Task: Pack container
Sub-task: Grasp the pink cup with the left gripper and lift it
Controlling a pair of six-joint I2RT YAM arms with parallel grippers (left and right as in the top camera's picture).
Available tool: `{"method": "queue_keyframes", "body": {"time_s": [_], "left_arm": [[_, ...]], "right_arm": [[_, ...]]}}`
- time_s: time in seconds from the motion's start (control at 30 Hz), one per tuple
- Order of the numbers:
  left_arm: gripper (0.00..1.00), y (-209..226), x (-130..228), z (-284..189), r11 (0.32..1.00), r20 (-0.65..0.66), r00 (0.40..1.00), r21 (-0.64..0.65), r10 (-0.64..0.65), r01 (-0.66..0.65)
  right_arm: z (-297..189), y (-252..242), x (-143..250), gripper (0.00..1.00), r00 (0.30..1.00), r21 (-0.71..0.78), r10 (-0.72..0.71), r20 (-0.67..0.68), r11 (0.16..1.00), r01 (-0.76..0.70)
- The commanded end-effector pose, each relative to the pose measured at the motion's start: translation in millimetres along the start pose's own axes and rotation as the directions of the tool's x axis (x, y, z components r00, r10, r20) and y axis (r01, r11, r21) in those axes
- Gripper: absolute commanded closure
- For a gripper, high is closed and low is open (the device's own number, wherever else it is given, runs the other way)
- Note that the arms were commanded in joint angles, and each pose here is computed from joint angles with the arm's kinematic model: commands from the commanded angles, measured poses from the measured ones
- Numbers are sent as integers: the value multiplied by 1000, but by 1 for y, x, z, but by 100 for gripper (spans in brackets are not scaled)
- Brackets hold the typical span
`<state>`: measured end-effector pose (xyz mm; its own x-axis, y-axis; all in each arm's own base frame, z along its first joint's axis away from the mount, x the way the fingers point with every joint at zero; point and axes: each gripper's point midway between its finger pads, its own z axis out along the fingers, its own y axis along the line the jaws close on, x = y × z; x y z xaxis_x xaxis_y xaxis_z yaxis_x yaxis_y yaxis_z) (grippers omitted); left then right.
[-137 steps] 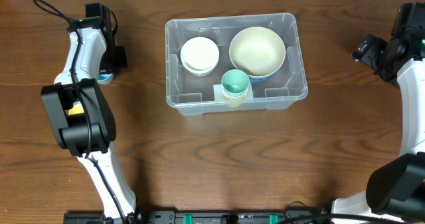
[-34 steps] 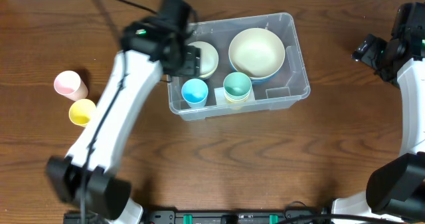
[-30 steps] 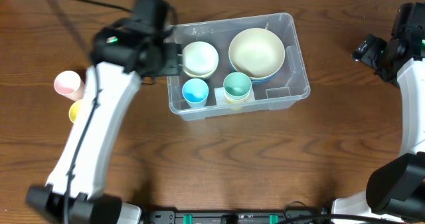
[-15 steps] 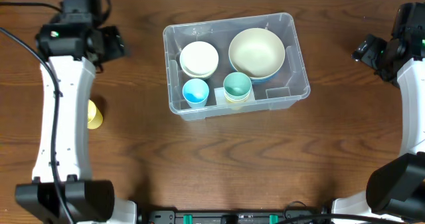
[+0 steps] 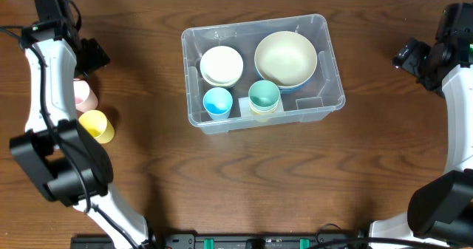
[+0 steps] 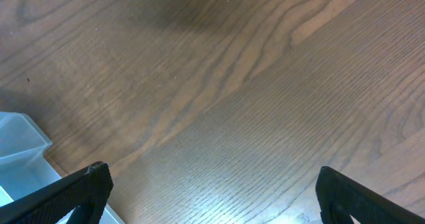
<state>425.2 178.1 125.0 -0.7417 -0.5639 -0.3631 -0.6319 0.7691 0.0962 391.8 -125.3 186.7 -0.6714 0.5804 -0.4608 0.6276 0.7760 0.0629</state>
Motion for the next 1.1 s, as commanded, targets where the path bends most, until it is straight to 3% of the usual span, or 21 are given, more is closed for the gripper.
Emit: {"method": "queue_keyframes", "body": {"time_s": [0.0, 0.1, 0.47, 0.63, 0.87, 1.07], "left_arm": [[4, -6, 7, 20, 999, -48, 998, 30, 27, -26], [11, -18, 14, 35, 996, -90, 995, 79, 50, -43], [56, -21, 34, 71, 996, -180, 981, 63, 71, -60], [93, -19, 34, 71, 997, -180, 981, 52, 73, -65], [94, -19, 42, 60, 996, -206, 975, 50, 88, -79], [94, -35, 31, 6, 990, -107, 988, 95, 115, -105]], "right_arm": [[-1, -2, -2, 1, 1000, 5, 19, 4, 1000, -19], [-1, -2, -2, 1, 1000, 5, 19, 4, 1000, -19], [-1, -2, -2, 1, 1000, 5, 19, 4, 1000, -19], [-1, -2, -2, 1, 1000, 5, 18, 4, 1000, -19], [-1, -2, -2, 1, 1000, 5, 18, 4, 1000, -18], [-1, -2, -2, 1, 1000, 5, 19, 4, 1000, -19]]}}
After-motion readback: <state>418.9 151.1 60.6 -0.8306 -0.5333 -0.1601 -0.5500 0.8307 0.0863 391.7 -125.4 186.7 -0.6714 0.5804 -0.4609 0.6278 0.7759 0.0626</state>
